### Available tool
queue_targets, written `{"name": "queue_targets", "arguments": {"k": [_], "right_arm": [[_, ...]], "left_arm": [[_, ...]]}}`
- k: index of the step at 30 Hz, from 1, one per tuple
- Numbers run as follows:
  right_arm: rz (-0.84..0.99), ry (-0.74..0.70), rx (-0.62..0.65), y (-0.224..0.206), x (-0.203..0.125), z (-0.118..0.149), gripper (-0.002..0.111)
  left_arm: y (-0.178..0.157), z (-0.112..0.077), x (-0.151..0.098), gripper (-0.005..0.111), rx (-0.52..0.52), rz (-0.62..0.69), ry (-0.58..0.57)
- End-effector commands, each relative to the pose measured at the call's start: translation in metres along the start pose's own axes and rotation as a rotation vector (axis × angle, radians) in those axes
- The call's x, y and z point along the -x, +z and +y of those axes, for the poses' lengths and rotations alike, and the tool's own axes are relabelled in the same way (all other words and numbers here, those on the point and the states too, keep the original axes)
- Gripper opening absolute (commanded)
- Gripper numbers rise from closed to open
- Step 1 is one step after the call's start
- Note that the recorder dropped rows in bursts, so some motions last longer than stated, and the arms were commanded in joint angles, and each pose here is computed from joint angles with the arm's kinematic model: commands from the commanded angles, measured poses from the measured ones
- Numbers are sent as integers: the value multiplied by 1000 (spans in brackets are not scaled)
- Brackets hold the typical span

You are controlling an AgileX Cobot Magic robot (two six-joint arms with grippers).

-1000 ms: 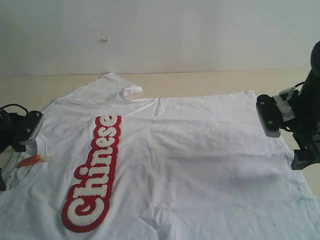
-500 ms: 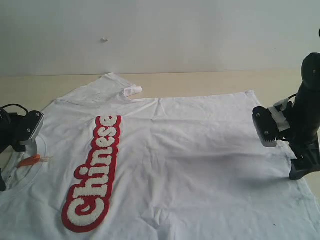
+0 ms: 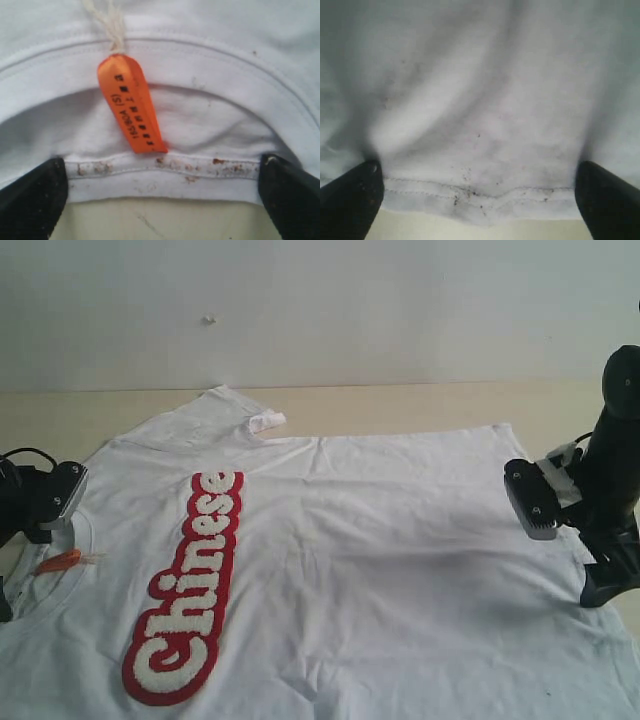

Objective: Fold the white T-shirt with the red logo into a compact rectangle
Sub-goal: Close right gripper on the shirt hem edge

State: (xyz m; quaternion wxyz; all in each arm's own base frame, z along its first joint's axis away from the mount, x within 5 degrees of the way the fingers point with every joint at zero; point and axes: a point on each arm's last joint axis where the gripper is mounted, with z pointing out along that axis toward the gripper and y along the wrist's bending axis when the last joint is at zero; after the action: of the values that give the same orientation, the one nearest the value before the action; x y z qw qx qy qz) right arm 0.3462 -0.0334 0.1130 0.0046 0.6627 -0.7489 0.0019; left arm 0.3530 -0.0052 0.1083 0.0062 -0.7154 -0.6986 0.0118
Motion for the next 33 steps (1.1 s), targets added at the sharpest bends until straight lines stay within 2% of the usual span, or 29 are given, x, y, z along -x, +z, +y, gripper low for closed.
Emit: {"name": "queue_targets", "arguments": {"k": [1,33], "right_arm": [[-12,6,64,8,2,6,105],[-14,31,39,8,2,3,105]], "left_arm": [[21,-4,-1,105,-49,-1,0],[21,-4,-1,105,-49,-1,0]]}}
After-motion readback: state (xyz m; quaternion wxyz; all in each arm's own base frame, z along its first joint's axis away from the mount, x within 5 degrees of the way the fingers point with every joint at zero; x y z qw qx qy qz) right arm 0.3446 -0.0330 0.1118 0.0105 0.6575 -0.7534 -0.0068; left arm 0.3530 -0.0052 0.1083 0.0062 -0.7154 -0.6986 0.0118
